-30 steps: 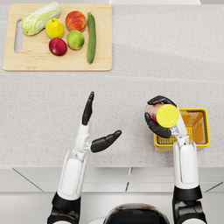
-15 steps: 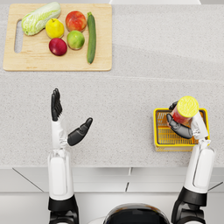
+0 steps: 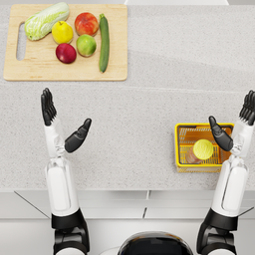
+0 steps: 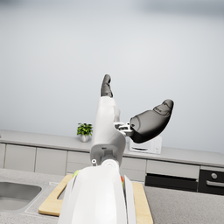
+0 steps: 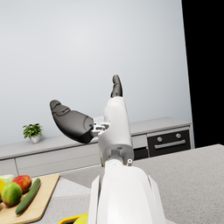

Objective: Pick up the red potato chip and place it into the yellow basket

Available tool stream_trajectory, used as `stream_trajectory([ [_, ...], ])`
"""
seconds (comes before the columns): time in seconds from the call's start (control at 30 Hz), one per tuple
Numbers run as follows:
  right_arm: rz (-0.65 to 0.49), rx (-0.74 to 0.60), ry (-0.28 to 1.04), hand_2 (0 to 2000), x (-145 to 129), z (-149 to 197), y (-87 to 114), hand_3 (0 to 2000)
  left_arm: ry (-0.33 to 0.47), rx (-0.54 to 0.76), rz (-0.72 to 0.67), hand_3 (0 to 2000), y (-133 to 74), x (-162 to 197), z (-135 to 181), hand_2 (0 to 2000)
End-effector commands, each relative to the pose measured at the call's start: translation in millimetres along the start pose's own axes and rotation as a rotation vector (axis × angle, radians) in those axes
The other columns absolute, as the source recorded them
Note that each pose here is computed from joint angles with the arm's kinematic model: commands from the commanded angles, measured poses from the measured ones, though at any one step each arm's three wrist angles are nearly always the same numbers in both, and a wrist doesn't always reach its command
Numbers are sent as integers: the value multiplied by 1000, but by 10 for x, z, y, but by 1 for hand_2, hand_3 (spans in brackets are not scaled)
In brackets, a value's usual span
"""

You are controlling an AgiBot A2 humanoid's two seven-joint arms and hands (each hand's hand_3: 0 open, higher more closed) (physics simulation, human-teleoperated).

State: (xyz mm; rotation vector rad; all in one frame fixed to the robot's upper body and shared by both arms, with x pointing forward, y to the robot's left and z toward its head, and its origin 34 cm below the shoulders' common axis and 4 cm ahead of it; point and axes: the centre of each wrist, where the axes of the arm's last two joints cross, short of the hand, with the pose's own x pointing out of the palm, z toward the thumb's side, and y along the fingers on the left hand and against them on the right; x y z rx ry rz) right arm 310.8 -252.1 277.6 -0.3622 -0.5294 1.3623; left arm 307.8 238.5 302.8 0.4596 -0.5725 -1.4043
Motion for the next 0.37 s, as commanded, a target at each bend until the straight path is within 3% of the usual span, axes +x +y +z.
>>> stream_trajectory([
  [0.03, -6, 3, 0, 0, -10, -11, 10, 0, 0, -10, 8, 0, 1, -22, -25, 0],
  [0.37, -19, 10, 0, 0, -35, -35, 34, 0, 0, -33, 29, 0, 2, -75, -87, 0],
])
